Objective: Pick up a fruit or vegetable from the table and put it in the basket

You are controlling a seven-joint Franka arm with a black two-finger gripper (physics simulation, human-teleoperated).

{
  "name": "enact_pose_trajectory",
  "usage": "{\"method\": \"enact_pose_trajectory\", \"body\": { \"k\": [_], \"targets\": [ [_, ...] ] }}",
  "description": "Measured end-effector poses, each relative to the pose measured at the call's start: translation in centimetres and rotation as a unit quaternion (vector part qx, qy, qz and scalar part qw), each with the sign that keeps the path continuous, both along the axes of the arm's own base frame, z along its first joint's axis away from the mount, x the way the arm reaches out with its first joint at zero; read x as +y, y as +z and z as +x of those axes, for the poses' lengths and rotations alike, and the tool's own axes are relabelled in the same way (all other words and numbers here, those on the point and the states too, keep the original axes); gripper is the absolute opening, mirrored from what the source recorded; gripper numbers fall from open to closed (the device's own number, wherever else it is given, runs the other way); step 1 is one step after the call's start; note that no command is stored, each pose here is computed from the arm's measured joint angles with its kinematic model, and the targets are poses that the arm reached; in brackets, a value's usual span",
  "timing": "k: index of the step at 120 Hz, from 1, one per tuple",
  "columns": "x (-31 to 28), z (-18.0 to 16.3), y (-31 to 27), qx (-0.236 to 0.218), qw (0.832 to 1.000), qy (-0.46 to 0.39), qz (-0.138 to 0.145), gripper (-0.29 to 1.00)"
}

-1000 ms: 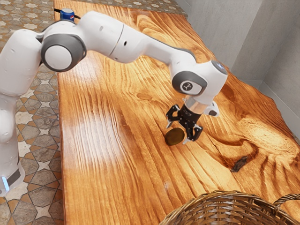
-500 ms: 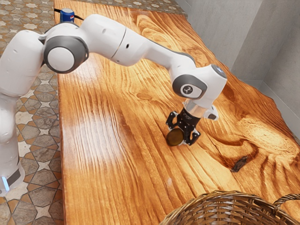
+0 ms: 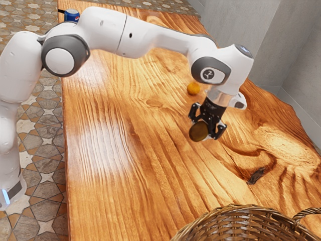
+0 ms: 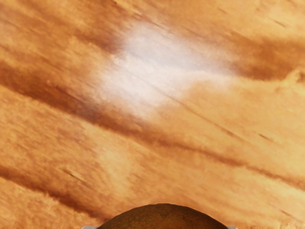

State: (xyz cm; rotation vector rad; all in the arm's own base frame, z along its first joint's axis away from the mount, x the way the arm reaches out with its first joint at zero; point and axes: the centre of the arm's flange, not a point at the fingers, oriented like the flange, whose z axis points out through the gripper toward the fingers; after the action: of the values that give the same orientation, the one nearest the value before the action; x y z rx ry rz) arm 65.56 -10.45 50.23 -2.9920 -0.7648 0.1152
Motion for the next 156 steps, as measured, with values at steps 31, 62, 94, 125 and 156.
{"method": "enact_pose_trajectory", "body": {
  "k": [31, 62, 94, 125, 156],
  "targets": [
    [-1.0, -2.0, 8.6, -0.04, 0.999, -0.018, 0.003, 0.26],
    [-4.5, -4.9, 13.2, -0.051, 0.997, -0.061, 0.007, 0.25],
    [-13.7, -8.3, 14.3, -0.053, 0.987, -0.15, 0.003, 0.23],
    [-22.8, -12.8, 14.0, -0.052, 0.97, -0.239, -0.005, 0.23],
    [-30.2, -16.3, 12.4, -0.056, 0.95, -0.306, -0.016, 0.22]
  ]
}}
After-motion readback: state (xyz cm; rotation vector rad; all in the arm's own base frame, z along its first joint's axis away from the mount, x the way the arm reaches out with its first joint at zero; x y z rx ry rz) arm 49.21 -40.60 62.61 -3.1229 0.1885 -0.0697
